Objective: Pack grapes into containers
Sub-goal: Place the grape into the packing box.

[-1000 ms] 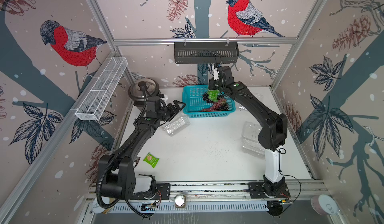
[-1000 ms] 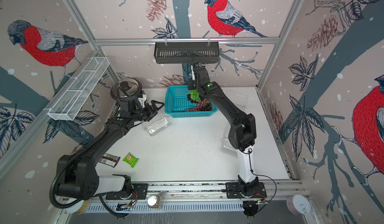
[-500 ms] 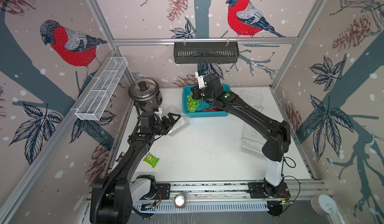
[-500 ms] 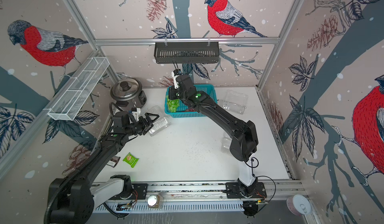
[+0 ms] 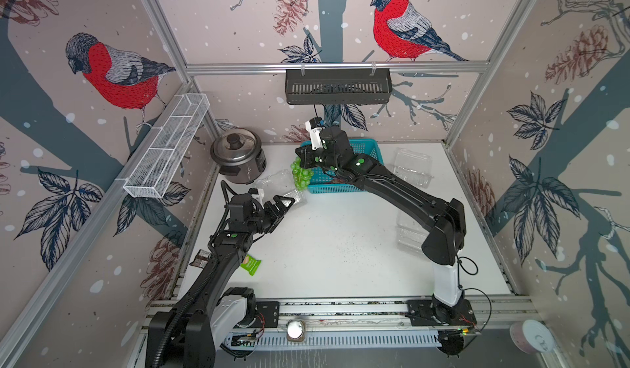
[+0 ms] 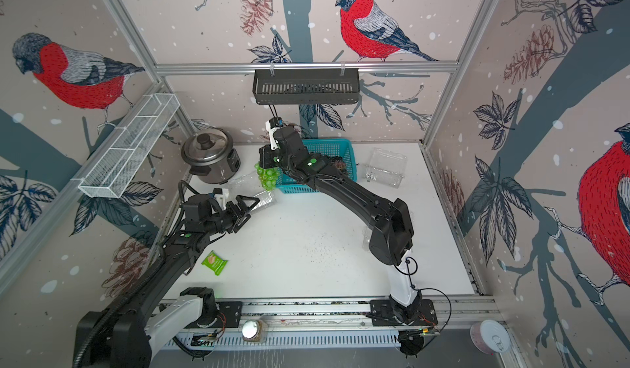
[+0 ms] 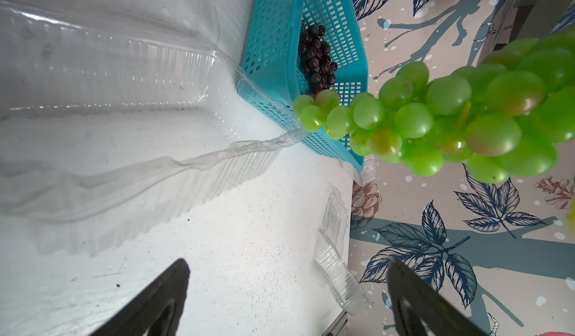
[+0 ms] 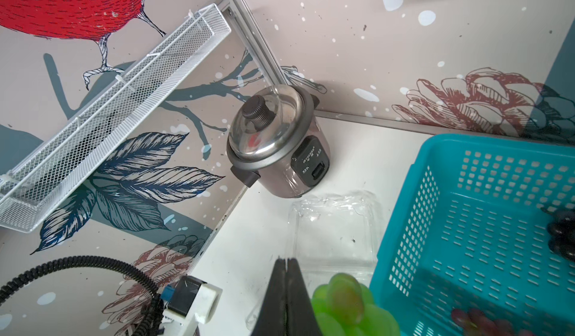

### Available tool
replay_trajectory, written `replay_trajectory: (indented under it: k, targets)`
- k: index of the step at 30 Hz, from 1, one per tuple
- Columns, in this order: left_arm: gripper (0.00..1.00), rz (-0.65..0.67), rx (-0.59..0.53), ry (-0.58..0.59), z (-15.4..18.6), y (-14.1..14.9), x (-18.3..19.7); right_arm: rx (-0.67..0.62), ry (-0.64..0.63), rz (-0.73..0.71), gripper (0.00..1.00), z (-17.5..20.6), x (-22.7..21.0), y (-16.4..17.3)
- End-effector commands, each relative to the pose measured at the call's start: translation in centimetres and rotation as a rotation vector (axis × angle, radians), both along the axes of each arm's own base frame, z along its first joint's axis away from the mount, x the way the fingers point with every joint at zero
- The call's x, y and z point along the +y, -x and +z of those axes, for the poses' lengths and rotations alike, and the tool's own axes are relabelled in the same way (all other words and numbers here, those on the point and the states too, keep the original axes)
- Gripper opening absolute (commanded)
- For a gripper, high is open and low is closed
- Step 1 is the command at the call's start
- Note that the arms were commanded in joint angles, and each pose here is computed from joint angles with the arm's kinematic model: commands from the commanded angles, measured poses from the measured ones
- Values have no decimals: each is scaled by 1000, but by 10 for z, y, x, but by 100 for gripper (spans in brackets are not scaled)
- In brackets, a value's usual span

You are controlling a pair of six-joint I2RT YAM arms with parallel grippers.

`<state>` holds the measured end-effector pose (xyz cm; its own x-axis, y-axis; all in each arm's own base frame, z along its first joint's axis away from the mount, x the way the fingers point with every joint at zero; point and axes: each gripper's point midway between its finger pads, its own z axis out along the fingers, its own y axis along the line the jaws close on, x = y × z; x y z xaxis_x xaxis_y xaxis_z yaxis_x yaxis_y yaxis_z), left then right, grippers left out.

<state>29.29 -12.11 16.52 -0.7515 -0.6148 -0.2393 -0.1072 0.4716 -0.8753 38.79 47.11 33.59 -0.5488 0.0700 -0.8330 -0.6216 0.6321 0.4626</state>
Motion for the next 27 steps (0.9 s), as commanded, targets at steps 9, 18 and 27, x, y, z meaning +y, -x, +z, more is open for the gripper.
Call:
replay_trajectory:
  k: [9, 18, 27]
  targets:
    - [98, 104, -146, -90, 56, -13, 33, -28, -95, 41, 0, 25, 36, -3]
    - [98, 161, -116, 22, 51, -18, 69, 68, -139, 126, 0, -15, 78, 10]
    - [98, 236, -45, 82, 21, -16, 86, 195, -151, 194, 0, -67, 91, 47]
